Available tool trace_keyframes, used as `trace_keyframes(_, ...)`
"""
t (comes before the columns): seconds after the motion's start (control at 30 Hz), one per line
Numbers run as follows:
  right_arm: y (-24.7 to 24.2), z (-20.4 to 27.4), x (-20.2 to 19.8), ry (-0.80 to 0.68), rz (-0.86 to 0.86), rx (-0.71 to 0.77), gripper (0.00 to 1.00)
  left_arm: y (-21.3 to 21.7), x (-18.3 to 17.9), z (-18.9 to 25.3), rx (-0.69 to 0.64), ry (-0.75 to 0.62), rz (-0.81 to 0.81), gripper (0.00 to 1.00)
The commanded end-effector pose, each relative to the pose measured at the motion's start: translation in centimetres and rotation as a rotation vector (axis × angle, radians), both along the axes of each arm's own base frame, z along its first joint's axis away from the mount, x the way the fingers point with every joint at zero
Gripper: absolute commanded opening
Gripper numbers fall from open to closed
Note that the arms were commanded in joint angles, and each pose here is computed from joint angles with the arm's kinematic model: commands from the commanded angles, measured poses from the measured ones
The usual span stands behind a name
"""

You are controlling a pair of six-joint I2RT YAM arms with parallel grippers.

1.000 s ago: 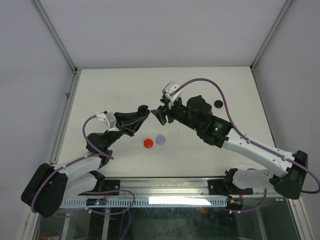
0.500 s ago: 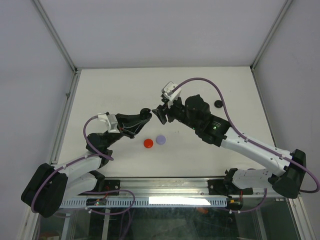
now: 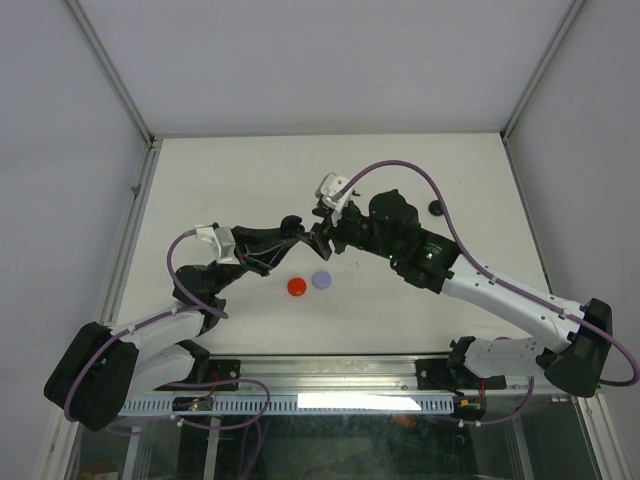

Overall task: Insert the wireless bluetooth earbuds into the charging case
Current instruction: Place the earbud in the charging case.

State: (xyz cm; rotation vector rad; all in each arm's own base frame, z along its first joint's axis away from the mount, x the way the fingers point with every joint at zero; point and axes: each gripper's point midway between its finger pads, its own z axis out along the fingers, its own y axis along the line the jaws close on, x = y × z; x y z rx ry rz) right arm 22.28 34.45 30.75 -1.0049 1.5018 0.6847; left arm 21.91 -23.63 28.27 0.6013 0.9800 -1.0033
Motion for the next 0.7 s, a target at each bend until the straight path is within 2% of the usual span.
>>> trace_keyframes(0.0, 0.9, 2.2, -1.5, -0.028, 0.101, 0.064, 0.63, 0.3, -0.5, 2.9, -0.055, -0.084, -0.009, 0.00)
trace_keyframes(0.17, 1.4, 2.6, -1.9, -0.009, 0.120, 0.099, 0.63, 0.3, -0.4, 2.8, -0.054, -0.081, -0.005, 0.00)
trace_keyframes(0.43, 0.9, 3.5, -0.8, -0.007, 0.041, 0.137, 0.63, 0.2, -0.6, 2.6, -0.048, -0.085, -0.012, 0.00)
trace_keyframes(0.67, -2.3, 4.5, 1.1, -0.071, -0.132, 0.125, 0.63, 0.3, -0.5, 2.3, -0.034, -0.083, 0.001, 0.00)
